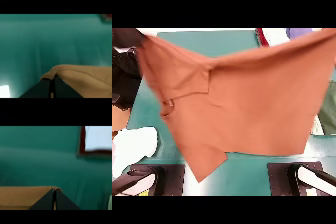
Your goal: Fold the shirts.
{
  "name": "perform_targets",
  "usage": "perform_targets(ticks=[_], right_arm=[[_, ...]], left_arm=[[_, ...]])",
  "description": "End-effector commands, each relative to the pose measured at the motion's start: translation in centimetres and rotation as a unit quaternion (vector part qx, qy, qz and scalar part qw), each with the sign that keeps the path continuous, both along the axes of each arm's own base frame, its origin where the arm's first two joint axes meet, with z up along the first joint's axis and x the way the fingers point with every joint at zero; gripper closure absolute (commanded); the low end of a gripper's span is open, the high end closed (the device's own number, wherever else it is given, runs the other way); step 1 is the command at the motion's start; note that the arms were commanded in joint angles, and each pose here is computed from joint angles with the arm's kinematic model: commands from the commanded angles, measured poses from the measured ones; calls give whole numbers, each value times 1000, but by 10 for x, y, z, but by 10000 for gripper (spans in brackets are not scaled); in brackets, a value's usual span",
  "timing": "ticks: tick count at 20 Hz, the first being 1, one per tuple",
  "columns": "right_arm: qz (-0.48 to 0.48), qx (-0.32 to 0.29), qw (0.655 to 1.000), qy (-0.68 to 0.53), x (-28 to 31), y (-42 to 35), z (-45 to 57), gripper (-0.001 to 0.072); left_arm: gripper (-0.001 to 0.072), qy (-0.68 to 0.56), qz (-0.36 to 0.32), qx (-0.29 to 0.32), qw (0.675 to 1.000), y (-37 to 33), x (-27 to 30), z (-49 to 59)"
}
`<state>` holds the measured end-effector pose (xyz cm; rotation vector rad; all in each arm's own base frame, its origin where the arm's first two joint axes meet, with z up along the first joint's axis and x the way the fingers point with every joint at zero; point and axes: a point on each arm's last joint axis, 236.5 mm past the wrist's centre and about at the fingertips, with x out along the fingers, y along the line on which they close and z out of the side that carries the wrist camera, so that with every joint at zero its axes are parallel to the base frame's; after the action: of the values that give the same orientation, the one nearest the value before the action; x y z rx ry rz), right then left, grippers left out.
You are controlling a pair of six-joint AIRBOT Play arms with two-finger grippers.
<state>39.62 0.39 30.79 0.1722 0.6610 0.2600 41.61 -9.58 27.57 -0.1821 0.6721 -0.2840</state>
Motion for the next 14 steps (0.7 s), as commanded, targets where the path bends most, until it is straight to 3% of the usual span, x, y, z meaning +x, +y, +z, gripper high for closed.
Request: perform_targets(ticks=[1,4,7,10,14], right_arm=[[6,-35,981,192,33,-1,-157,695],[-3,-17,966,257,58,-8,-238,695],[-13,6,963,268,82,-22,-258,695],[-2,22,964,264,89,-24,-246,695],[22,20,952,304,68,-19,-254,695]], left_arm=[[685,126,5,9,992,-3,48,-124],[685,169,15,8,985,-1,78,-185],[685,176,29,-47,983,10,98,-204],[685,181,-7,-66,981,21,91,-202],[686,252,-18,-35,967,49,58,-225]])
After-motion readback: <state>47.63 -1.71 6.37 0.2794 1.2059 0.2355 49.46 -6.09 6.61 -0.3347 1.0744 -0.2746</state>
